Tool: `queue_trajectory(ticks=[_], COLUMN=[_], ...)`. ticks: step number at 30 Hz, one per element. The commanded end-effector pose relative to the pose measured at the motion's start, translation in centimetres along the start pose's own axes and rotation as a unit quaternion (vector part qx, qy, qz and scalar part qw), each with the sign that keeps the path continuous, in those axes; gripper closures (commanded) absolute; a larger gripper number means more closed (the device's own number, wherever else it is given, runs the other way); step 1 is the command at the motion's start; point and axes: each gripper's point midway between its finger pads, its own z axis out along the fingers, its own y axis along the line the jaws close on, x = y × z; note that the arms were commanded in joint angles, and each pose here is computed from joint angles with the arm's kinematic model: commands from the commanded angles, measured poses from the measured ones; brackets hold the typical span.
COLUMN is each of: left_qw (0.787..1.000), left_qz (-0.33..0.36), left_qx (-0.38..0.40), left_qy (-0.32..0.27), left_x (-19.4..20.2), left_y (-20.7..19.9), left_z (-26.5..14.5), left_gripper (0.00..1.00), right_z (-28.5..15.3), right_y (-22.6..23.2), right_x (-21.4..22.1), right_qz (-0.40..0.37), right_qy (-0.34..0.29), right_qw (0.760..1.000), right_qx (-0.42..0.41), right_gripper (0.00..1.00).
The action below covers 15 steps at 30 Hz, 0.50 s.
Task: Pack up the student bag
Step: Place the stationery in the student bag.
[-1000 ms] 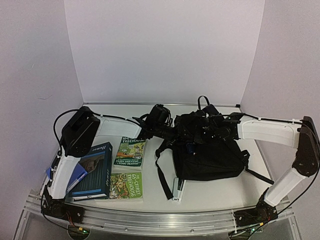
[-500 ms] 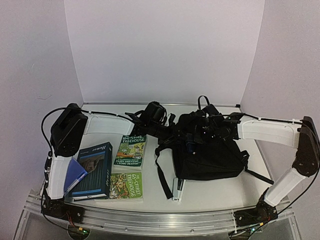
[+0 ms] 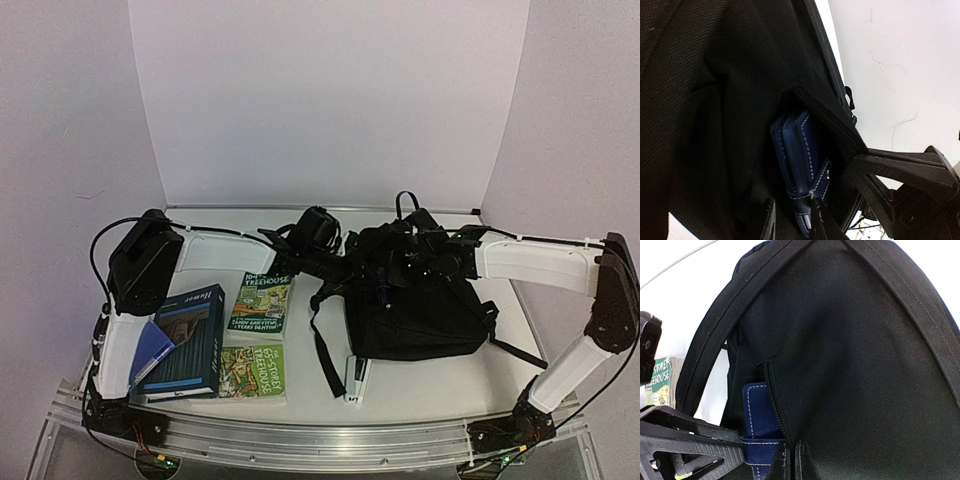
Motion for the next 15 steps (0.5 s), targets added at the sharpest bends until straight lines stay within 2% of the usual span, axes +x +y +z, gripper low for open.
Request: queue_trajectory(ticks=[1, 5, 15], left_qw=[0.999, 0.998, 0.996], left_qz=[0.022, 0.022, 0.032], left_qx=[0.037, 0.053, 0.078], left_qy=[-0.004, 0.005, 0.006], left_x=[-0.8, -0.5, -0.3], left_y=[-2.9, -3.5, -4.7], left_z=[0.7, 1.8, 3.7], left_gripper=[0.76, 0.8, 0.81], right_z=[-0.8, -0.7, -0.7], right_y=[1.6, 1.6, 1.5], right_x=[-1.9, -1.9, -1.7], right_qz=[0.018, 0.019, 0.021], right_qy=[-0.038, -0.038, -0.037], right_qw=[0.999, 0.999, 0.998], right_qx=[-0.034, -0.035, -0.035], right_gripper=[1.0, 1.0, 1.0])
